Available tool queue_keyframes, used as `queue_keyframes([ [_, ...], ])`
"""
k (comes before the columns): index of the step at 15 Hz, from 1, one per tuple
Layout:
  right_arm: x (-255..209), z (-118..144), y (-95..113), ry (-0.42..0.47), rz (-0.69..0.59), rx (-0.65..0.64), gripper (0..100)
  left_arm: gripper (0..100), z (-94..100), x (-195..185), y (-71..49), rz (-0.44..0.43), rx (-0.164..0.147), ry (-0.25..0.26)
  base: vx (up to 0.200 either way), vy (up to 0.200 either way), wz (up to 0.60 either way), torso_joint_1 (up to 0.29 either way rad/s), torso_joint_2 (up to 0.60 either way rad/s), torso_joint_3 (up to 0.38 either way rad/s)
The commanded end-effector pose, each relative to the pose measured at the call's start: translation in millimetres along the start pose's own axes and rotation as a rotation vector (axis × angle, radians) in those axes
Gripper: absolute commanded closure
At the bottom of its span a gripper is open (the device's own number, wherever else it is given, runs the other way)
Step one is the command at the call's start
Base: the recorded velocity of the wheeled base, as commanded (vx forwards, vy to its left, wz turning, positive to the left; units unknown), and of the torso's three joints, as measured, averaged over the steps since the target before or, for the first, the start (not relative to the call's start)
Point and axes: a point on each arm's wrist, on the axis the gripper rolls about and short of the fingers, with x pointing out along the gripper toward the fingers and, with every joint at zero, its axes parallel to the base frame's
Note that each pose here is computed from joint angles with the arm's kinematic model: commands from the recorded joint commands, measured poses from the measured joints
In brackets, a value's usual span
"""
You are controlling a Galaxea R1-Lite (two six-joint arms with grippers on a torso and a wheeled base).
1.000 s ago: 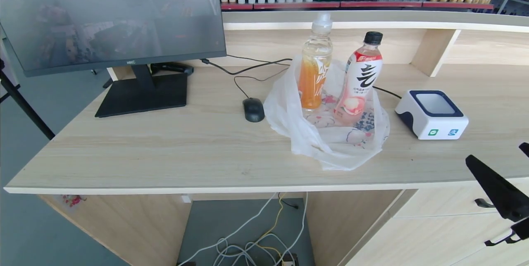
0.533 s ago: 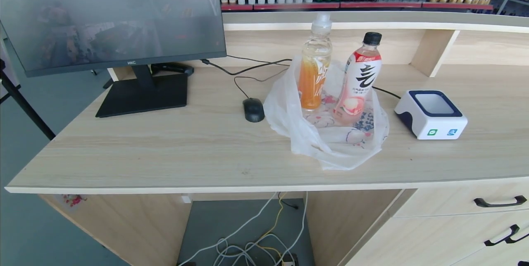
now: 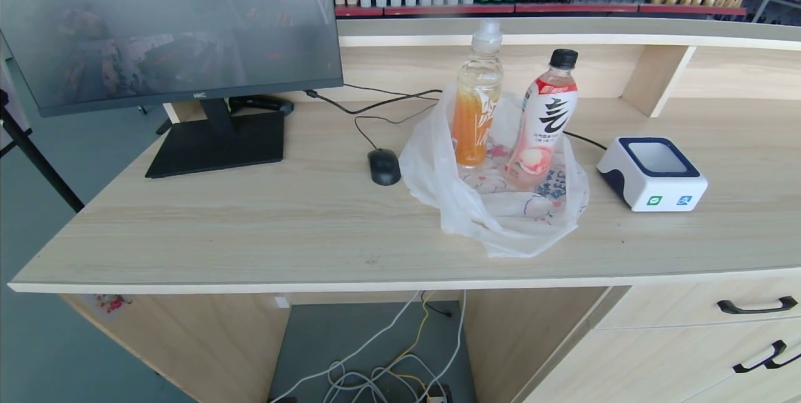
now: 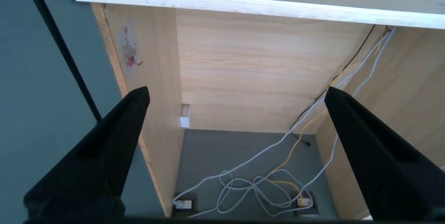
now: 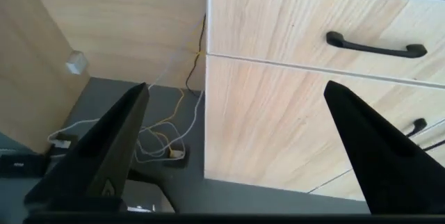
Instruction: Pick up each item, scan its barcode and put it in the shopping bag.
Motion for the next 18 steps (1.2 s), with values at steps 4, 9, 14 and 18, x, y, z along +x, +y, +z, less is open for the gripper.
queue_keyframes([
  [4,-3.5,0.0,4.9,-0.051,-0.079,-0.016,0,0,0.0,0.0,0.0,0.001,0.000,0.000,0.000,0.000,0.00,0.000,0.00,0.000],
  [9,-7.7,-7.8,5.3,-0.092,-0.029,0.078,0,0,0.0,0.0,0.0,0.001,0.002,0.000,0.000,0.000,0.00,0.000,0.00,0.000],
  [14,-7.7,-7.8,5.3,-0.092,-0.028,0.077,0,0,0.0,0.0,0.0,0.001,-0.004,0.000,0.000,0.000,0.00,0.000,0.00,0.000],
  [18,-7.7,-7.8,5.3,-0.092,-0.028,0.076,0,0,0.0,0.0,0.0,0.001,-0.001,0.000,-0.150,0.000,0.00,0.003,0.00,0.002],
])
